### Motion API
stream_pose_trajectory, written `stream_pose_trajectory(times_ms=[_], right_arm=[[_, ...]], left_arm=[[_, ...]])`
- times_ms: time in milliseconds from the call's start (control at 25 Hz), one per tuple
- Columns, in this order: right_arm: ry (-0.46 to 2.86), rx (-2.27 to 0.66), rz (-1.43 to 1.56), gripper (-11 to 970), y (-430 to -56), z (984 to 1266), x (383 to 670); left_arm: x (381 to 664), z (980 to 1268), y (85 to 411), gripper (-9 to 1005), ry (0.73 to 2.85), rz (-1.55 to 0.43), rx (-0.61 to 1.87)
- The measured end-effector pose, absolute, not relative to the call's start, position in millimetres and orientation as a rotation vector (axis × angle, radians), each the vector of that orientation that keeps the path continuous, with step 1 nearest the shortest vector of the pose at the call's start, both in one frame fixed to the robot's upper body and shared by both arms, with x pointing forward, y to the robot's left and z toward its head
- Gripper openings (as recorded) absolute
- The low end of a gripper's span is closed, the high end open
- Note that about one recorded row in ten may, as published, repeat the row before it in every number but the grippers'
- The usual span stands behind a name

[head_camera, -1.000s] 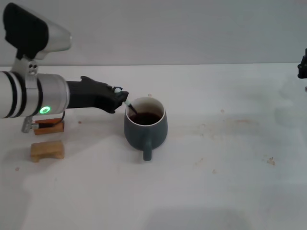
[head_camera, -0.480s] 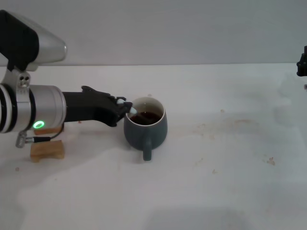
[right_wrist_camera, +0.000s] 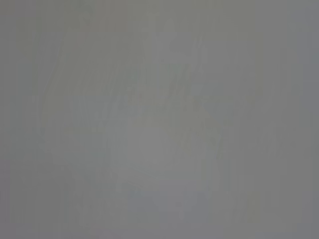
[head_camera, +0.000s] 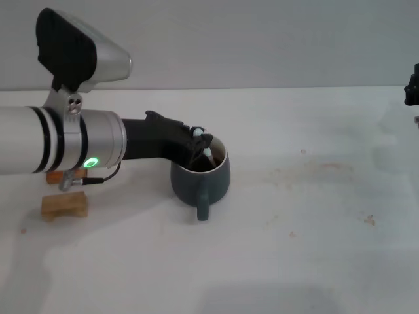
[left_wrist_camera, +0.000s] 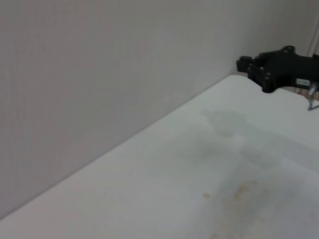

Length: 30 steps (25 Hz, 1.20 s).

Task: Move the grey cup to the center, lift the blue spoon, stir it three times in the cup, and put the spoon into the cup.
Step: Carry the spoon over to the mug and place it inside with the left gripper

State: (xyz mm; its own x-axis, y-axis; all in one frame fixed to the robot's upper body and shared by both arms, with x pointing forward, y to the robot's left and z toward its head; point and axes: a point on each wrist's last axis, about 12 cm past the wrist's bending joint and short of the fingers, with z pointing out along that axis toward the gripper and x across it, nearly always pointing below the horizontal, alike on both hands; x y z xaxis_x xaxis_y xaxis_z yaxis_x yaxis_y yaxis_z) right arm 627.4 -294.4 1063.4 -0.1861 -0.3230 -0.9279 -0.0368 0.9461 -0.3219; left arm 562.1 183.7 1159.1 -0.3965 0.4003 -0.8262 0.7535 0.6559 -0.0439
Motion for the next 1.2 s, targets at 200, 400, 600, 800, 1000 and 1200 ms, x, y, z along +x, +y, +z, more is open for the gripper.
stream_pose_trajectory(times_ms=[200, 400, 600, 800, 1000, 1200], right_arm=[[1.75, -0.278, -0.256, 60, -293, 1062, 626], [1.749, -0.276, -0.256, 61, -293, 1061, 625], [1.748, -0.276, -0.255, 61, -293, 1062, 625], [1.743, -0.279, -0.253, 61, -292, 1064, 628], [1.737, -0.282, -0.251, 61, -291, 1066, 629], [1.738, -0.281, -0.251, 61, -291, 1066, 629]], left_arm=[[576, 1150, 183, 144, 2.026, -0.498, 0.863], [584, 1143, 189, 145, 2.044, -0.474, 0.829], [580, 1143, 204, 145, 2.073, -0.478, 0.802], [569, 1147, 215, 145, 2.081, -0.489, 0.787], [564, 1150, 213, 145, 2.082, -0.512, 0.804], [562, 1152, 206, 145, 2.069, -0.55, 0.816]])
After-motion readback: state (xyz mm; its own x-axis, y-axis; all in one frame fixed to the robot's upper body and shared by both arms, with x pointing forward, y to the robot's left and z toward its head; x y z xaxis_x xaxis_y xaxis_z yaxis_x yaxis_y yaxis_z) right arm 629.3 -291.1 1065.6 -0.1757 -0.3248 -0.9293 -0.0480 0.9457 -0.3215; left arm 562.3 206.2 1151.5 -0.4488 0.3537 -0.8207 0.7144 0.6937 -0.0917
